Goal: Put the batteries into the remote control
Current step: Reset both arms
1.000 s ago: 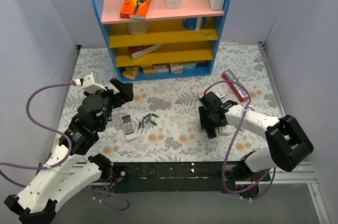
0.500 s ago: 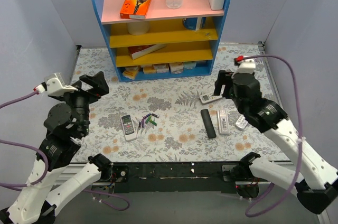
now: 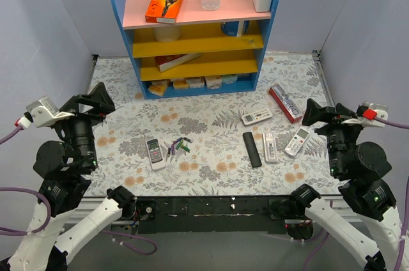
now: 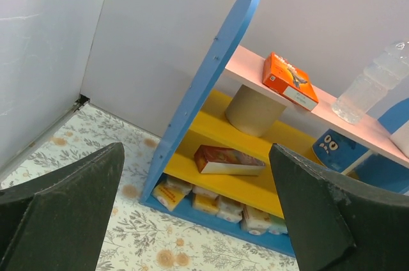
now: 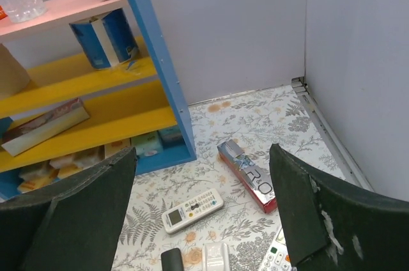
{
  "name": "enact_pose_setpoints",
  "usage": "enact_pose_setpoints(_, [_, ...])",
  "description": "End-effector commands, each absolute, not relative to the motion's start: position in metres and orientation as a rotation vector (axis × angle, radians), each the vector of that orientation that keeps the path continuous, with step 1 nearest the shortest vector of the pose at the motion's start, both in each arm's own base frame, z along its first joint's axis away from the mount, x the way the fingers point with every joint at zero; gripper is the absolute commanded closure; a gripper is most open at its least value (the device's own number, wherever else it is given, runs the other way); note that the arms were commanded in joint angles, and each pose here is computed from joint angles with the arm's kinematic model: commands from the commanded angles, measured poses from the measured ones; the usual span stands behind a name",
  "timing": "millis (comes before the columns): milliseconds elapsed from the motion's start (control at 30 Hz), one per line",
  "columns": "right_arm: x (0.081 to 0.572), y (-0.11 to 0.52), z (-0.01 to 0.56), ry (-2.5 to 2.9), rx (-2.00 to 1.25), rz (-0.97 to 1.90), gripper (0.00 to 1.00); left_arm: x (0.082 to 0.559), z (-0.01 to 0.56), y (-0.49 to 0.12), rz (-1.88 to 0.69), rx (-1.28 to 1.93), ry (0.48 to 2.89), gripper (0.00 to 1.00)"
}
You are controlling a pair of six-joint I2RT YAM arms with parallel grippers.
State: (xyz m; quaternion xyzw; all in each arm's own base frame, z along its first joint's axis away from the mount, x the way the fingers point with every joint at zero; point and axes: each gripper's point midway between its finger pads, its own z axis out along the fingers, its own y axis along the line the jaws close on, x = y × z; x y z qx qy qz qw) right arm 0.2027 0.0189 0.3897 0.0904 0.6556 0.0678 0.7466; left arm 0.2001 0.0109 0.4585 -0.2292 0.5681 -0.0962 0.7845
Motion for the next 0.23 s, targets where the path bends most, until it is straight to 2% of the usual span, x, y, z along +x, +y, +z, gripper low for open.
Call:
enact_pose_setpoints(0, [0.1948,0.0048,0.4032,1.352,0.235,0.133,0.09,0.2071,0.4534,0.0090,-0.207,-0.525,1.213,0.02])
enact_pose_setpoints(200, [0.1889,0.0015,0.3998,1.373,0.200,0.113,0.08,0.2160,0.4460,0.0009,-0.230,-0.536,1.219,0.02])
